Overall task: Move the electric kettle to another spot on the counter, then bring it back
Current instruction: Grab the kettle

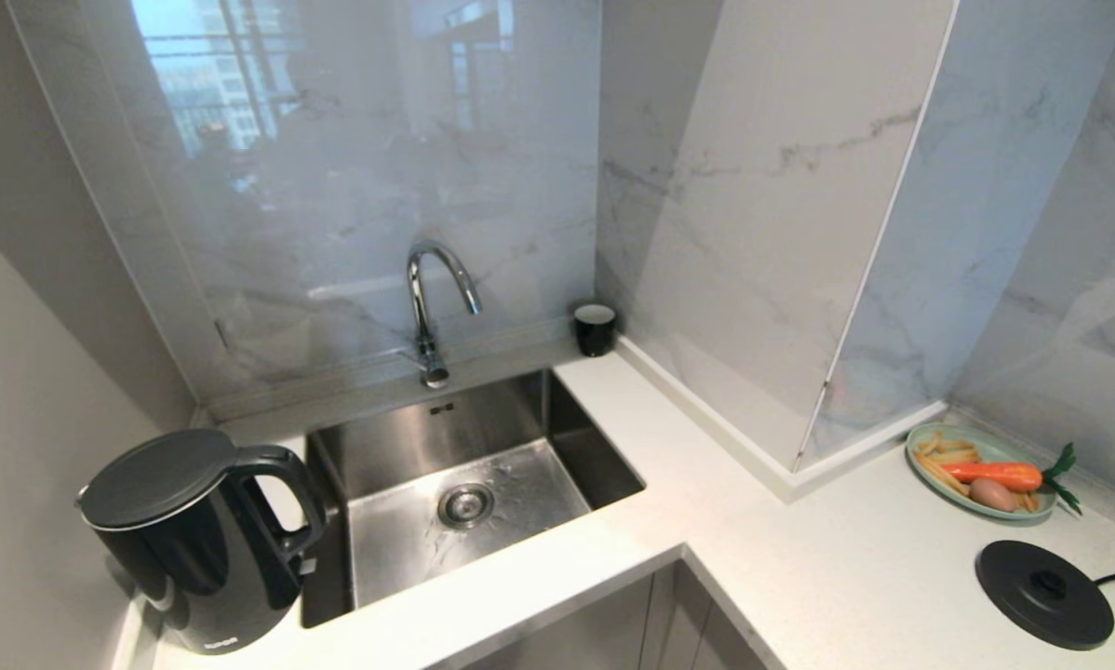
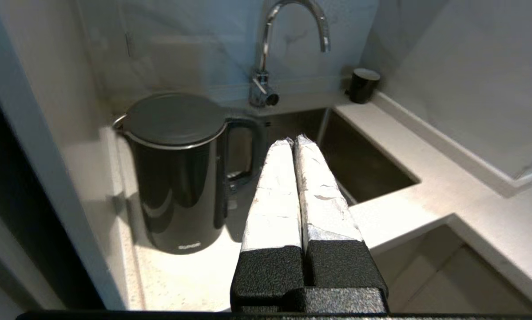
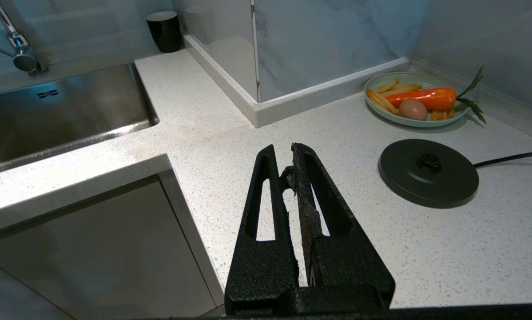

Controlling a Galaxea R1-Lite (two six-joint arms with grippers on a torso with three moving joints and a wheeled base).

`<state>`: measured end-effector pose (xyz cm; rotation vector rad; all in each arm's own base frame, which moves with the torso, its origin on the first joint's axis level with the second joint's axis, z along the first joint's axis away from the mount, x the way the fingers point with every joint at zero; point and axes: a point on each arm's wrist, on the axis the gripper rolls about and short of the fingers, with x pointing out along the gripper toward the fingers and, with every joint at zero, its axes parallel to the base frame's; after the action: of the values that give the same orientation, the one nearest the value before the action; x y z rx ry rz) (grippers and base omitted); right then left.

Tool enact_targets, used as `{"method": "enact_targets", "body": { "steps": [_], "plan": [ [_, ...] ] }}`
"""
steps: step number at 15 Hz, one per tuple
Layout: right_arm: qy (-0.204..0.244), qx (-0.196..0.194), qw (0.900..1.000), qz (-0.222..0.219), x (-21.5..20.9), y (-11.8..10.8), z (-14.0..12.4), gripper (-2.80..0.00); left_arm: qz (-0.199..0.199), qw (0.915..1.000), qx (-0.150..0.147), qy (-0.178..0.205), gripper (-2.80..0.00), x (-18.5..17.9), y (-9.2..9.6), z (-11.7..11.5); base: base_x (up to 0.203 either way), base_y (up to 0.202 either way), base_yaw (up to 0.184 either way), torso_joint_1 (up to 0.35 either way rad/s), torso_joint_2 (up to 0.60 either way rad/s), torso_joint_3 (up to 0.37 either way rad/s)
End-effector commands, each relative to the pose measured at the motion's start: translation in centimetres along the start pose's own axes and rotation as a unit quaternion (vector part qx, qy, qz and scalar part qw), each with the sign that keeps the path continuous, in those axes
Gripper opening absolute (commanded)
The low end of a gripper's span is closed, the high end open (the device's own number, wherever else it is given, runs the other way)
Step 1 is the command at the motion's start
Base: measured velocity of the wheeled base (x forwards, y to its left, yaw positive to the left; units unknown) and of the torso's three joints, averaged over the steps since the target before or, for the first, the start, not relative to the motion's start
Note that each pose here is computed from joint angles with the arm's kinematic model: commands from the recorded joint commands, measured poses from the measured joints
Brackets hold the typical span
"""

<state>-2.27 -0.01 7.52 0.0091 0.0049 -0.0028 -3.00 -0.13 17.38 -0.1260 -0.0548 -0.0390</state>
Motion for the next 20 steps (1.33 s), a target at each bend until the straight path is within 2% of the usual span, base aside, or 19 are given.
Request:
{"method": "enact_targets", "body": {
  "steps": [1, 5, 7, 8, 10, 12, 13, 14, 16, 17, 18, 19, 20],
  "plan": [
    [0.000, 0.000, 1.000, 0.000, 0.0, 0.0, 0.0, -2.80, -0.004, 0.9980, -0.015, 0.062, -2.80, 3.5, -0.3, 3.3, 0.000, 0.000, 0.000, 0.000, 0.00, 0.000],
    [0.000, 0.000, 1.000, 0.000, 0.0, 0.0, 0.0, -2.80, -0.053, 0.9871, -0.060, 0.139, -2.80, 7.4, -0.6, 4.6, 0.000, 0.000, 0.000, 0.000, 0.00, 0.000],
    [0.000, 0.000, 1.000, 0.000, 0.0, 0.0, 0.0, -2.80, -0.078, 0.9786, -0.079, 0.173, -2.80, 9.2, -1.0, 4.8, 0.000, 0.000, 0.000, 0.000, 0.00, 0.000],
    [0.000, 0.000, 1.000, 0.000, 0.0, 0.0, 0.0, -2.80, -0.090, 0.9752, -0.084, 0.184, -2.80, 10.0, -1.2, 4.8, 0.000, 0.000, 0.000, 0.000, 0.00, 0.000],
    [0.000, 0.000, 1.000, 0.000, 0.0, 0.0, 0.0, -2.80, -0.099, 0.9737, -0.085, 0.187, -2.80, 11.5, -1.5, 4.8, 0.000, 0.000, 0.000, 0.000, 0.00, 0.000],
    [0.000, 0.000, 1.000, 0.000, 0.0, 0.0, 0.0, -2.80, -0.076, 0.9747, -0.078, 0.195, -2.80, 14.0, -1.8, 4.6, 0.000, 0.000, 0.000, 0.000, 0.00, 0.000],
    [0.000, 0.000, 1.000, 0.000, 0.0, 0.0, 0.0, -2.80, -0.051, 0.9777, -0.067, 0.193, -2.80, 15.4, -2.3, 4.4, 0.000, 0.000, 0.000, 0.000, 0.00, 0.000],
    [0.000, 0.000, 1.000, 0.000, 0.0, 0.0, 0.0, -2.80, -0.043, 0.9802, -0.053, 0.186, -2.80, 16.1, -3.3, 4.2, 0.000, 0.000, 0.000, 0.000, 0.00, 0.000],
    [0.000, 0.000, 1.000, 0.000, 0.0, 0.0, 0.0, -2.80, -0.040, 0.9828, -0.026, 0.178, -2.80, 16.8, -6.4, 3.7, 0.000, 0.000, 0.000, 0.000, 0.00, 0.000],
    [0.000, 0.000, 1.000, 0.000, 0.0, 0.0, 0.0, -2.80, -0.027, 0.9841, -0.014, 0.175, -2.80, 16.9, -8.0, 3.1, 0.000, 0.000, 0.000, 0.000, 0.00, 0.000],
    [0.000, 0.000, 1.000, 0.000, 0.0, 0.0, 0.0, -2.80, 0.006, 0.9843, 0.002, 0.177, -2.80, 17.4, -9.6, 2.0, 0.000, 0.000, 0.000, 0.000, 0.00, 0.000],
    [0.000, 0.000, 1.000, 0.000, 0.0, 0.0, 0.0, -2.80, 0.030, 0.9836, 0.003, 0.178, -2.80, 17.7, -10.4, 1.1, 0.000, 0.000, 0.000, 0.000, 0.00, 0.000],
    [0.000, 0.000, 1.000, 0.000, 0.0, 0.0, 0.0, -2.80, 0.044, 0.9828, -0.020, 0.178, -2.80, 17.7, -10.4, 0.7, 0.000, 0.000, 0.000, 0.000, 0.00, 0.000]
  ]
}}
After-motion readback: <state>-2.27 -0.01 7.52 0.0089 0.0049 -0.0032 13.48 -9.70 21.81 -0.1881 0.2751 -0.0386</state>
